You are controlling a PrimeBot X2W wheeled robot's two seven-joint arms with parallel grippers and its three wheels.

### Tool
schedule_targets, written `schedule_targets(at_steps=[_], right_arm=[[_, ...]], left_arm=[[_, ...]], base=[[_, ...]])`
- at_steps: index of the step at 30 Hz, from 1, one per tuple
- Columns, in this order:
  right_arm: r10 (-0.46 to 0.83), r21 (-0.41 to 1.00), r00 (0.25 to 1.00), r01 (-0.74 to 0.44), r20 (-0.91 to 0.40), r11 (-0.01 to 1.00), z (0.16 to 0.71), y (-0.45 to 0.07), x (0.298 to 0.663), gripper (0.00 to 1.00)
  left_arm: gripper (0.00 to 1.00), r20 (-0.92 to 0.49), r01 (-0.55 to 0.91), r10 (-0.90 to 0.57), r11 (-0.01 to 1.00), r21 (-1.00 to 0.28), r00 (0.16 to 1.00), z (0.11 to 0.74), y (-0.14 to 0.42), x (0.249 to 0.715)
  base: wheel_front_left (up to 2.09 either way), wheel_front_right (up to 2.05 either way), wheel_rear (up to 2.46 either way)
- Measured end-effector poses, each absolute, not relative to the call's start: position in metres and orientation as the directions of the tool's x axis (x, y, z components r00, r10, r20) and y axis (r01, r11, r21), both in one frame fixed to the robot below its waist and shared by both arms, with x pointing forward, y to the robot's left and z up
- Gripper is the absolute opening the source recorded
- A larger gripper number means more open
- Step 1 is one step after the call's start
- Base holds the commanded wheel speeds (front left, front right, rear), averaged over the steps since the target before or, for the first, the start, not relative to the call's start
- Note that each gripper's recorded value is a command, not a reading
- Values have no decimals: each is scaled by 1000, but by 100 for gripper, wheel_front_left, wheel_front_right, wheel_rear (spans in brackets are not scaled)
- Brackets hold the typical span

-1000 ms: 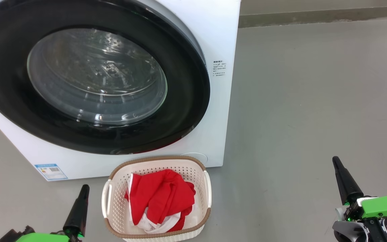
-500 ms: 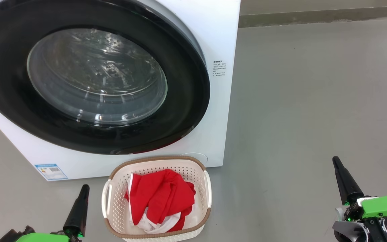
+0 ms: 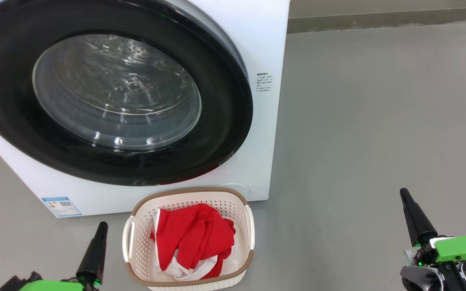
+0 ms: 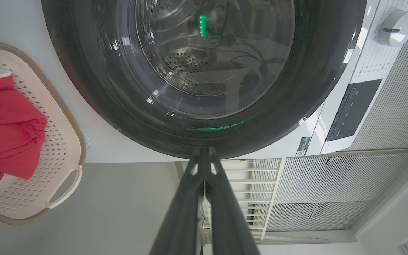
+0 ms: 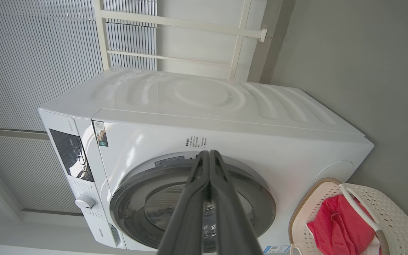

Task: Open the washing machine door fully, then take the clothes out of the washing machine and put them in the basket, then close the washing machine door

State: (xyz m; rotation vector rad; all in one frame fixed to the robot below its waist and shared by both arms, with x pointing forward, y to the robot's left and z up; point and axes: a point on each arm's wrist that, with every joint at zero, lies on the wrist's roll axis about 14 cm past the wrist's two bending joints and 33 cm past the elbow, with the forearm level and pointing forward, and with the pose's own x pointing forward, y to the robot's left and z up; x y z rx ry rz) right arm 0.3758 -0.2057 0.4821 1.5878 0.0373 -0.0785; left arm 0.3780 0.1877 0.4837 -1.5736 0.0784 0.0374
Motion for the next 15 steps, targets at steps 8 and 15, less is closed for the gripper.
schedule_targets(at_steps=[8, 15], right_arm=[[-24, 997, 997, 73, -74, -20, 482, -205, 376, 0], [-24, 997, 997, 73, -74, -20, 482, -205, 376, 0]], left_arm=[[0, -74, -74, -26, -3, -997, 997, 484, 188, 378], [0, -74, -74, -26, -3, -997, 997, 484, 188, 378]], base=[[0, 0, 0], [0, 0, 0]])
